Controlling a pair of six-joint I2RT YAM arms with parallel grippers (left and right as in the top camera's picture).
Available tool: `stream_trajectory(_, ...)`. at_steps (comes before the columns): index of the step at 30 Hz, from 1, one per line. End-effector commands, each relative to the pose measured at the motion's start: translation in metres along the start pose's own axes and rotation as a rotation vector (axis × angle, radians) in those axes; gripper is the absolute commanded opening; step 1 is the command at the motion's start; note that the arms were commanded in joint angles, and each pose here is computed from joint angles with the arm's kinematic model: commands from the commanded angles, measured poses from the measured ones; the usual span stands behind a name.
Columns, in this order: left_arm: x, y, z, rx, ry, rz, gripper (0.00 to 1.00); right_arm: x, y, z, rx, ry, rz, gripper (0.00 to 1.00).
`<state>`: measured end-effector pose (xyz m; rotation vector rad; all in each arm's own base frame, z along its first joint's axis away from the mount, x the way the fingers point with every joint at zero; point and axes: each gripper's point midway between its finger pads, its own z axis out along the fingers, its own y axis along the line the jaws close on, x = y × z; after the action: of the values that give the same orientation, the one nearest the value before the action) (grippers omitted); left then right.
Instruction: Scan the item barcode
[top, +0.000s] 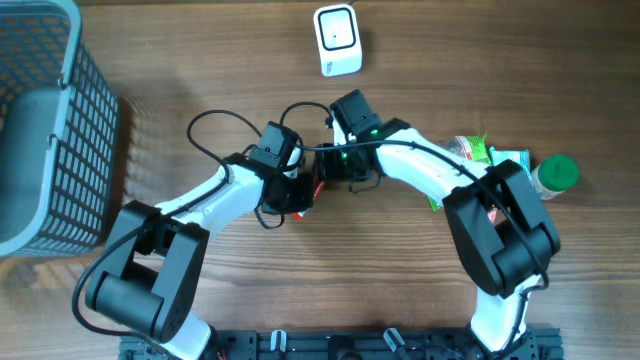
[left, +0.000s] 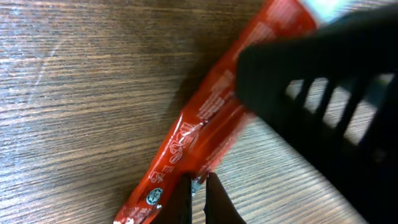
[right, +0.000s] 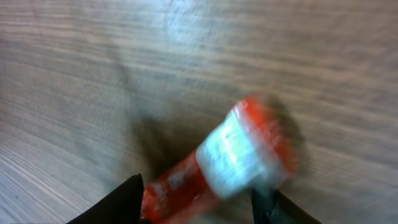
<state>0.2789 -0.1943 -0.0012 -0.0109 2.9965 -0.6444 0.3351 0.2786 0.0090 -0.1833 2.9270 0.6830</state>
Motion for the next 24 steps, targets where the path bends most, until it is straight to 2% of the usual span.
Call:
stream_trajectory(1,0.008,0.014,0.012,-0.047,0.034,-0.008,0.06,0.012,0.002,0.006,0.021,0.023,0.006,0.55)
stream_trajectory(4,0.008,0.014,0.012,-0.047,0.034,-0.008,0.06,0.010,0.004,0.006,0.017,0.017,0.001,0.54)
stream_trajectory(6,0.008,0.014,0.012,-0.047,0.034,-0.008,0.06,0.007,0.000,0.006,0.043,-0.001,0.015,0.50)
stream_trajectory(9,0.008,0.014,0.012,-0.047,0.034,-0.008,0.06,0.003,-0.013,0.005,0.112,-0.034,0.095,0.51)
stream_trajectory(15,0.008,0.014,0.012,-0.047,0.034,-0.008,0.06,0.004,-0.011,0.006,0.108,-0.042,0.235,0.53)
stream_trajectory(21,0.008,0.014,0.012,-0.047,0.034,-0.008,0.05,0.002,-0.005,0.007,0.095,-0.063,0.357,0.39)
stream_trajectory(24,0.008,0.014,0.012,-0.047,0.034,-0.008,0.05,-0.003,-0.001,0.008,0.082,-0.082,0.346,0.38)
